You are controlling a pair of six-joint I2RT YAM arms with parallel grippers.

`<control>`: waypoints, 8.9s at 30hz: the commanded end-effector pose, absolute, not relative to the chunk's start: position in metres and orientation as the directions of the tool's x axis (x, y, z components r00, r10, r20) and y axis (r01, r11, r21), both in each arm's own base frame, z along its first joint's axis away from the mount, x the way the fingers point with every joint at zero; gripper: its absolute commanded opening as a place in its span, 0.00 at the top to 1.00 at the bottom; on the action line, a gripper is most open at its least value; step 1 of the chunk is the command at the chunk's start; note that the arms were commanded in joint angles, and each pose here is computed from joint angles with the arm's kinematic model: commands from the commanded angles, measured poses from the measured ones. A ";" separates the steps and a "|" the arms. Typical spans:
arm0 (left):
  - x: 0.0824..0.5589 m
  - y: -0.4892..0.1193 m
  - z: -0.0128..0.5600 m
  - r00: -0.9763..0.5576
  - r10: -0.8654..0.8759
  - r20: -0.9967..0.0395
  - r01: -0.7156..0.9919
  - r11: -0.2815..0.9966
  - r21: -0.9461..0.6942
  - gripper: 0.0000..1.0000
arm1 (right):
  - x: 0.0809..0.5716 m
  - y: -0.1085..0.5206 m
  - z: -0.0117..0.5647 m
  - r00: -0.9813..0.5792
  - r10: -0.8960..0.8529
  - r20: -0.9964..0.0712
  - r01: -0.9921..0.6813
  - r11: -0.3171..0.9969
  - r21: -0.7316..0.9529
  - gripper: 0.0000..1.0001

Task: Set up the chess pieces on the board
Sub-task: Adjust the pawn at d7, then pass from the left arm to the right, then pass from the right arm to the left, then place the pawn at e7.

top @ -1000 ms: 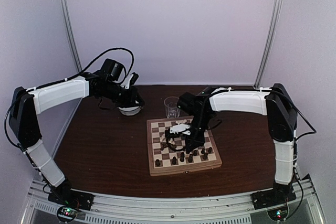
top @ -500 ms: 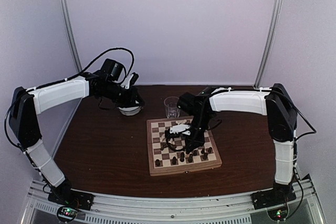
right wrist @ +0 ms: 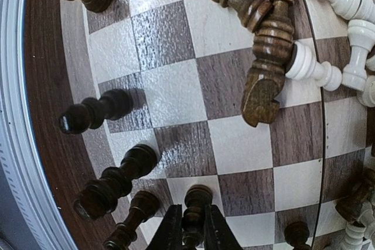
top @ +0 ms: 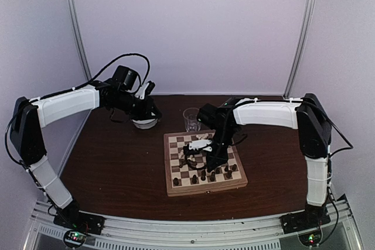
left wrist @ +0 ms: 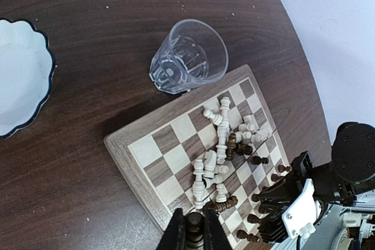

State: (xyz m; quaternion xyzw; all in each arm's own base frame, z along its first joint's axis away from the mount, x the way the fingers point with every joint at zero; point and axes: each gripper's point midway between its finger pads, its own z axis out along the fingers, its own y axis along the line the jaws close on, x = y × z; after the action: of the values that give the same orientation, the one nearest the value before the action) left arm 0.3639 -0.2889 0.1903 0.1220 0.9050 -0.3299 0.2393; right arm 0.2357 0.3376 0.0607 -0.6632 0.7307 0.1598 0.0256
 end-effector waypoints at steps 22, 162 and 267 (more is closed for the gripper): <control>0.367 -0.295 0.197 -0.843 0.074 -0.533 0.408 0.733 -0.545 1.00 | 0.228 0.340 0.076 -0.105 -0.956 -0.276 -0.977 0.047 0.208 0.83; 0.231 -0.417 0.346 -0.584 0.126 -0.802 0.795 0.292 -0.533 0.99 | 0.227 0.381 0.312 -0.206 -0.541 -0.815 -0.978 0.078 0.195 0.88; 0.225 -0.441 0.077 -0.426 0.339 -0.839 0.893 0.305 -0.330 0.99 | 0.288 0.133 0.220 -0.420 -0.294 -0.859 -0.754 0.640 0.149 0.35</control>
State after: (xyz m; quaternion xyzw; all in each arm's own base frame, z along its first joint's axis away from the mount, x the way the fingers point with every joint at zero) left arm 0.2221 -0.4348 0.0770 0.4120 0.7412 -0.4170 0.3272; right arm 0.2901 0.1320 0.2130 -0.3217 0.8099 0.2660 0.4122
